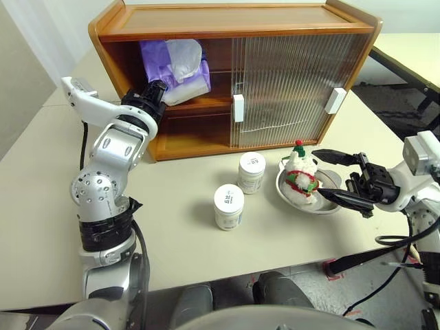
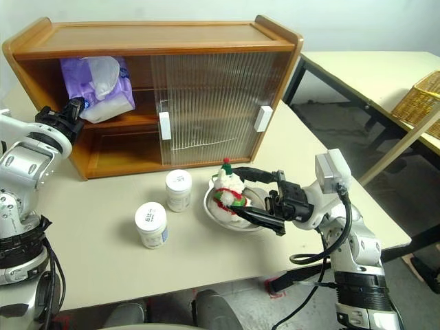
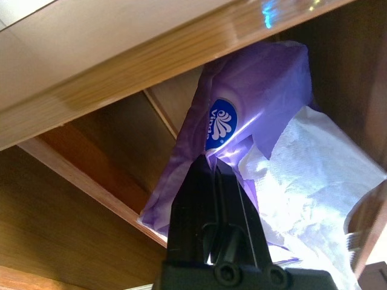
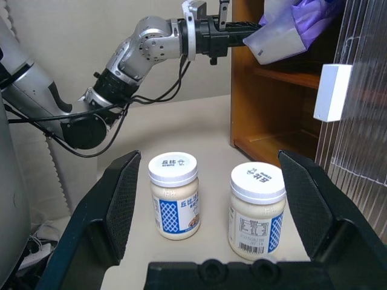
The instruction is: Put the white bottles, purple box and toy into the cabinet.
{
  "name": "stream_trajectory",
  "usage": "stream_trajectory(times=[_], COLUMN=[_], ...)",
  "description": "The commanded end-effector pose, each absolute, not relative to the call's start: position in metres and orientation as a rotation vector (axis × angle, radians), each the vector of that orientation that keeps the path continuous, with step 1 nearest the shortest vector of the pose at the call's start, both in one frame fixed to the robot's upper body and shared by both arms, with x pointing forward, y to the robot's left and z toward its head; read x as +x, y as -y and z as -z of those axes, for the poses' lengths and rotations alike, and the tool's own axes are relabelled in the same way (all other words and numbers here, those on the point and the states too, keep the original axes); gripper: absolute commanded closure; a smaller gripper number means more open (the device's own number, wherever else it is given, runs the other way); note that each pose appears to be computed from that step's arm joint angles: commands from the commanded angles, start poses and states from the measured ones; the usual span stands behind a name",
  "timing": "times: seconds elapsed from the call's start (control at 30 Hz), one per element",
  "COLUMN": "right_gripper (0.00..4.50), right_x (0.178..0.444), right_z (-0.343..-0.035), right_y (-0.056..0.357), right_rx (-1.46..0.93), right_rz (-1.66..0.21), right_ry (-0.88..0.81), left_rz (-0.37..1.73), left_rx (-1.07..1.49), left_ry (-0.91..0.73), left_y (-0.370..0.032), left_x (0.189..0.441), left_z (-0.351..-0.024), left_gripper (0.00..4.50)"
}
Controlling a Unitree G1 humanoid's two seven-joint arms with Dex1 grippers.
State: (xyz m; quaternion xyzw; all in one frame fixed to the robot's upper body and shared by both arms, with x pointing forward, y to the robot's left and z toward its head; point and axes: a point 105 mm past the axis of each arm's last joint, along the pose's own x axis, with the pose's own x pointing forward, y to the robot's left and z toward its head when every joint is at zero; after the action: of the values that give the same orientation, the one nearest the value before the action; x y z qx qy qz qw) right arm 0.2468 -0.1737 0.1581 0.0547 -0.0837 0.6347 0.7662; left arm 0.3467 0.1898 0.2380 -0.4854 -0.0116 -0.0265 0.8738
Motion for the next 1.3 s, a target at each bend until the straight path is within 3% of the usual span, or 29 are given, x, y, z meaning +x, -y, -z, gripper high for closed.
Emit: stream_trajectory(times=[0.03, 0.37, 0.63, 0.73, 1.1, 1.3], right_gripper=[0.00, 0.00, 0.00, 0.00, 0.00, 0.00], right_x=[0.246, 0.250, 0.253, 0.256, 0.255, 0.253], right_z=[-0.158, -0.158, -0.158, -0.158, -0.156, -0.154], right_y=[0.172, 0.170, 0.170, 0.170, 0.167, 0.167], right_rx=[0.097, 0.096, 0.094, 0.092, 0.101, 0.101], right_rz=[-1.385, -1.398, -1.419, -1.432, -1.448, -1.440], right_ry=[0.180, 0.183, 0.179, 0.175, 0.162, 0.156], left_rz=[0.037, 0.084, 0.242, 0.265, 0.501, 0.453], left_rx=[-1.000, -0.921, -0.596, -0.418, -0.024, 0.048], left_ry=[0.036, 0.082, -0.059, -0.103, 0.022, 0.041], left_y=[-0.192, -0.192, -0.191, -0.198, -0.159, -0.156], left_x=[0.350, 0.339, 0.293, 0.279, 0.283, 0.298], left_z=[-0.240, -0.249, -0.228, -0.218, -0.219, -0.209], left_gripper=[3.52, 0.07, 0.03, 0.67, 4.42, 4.49])
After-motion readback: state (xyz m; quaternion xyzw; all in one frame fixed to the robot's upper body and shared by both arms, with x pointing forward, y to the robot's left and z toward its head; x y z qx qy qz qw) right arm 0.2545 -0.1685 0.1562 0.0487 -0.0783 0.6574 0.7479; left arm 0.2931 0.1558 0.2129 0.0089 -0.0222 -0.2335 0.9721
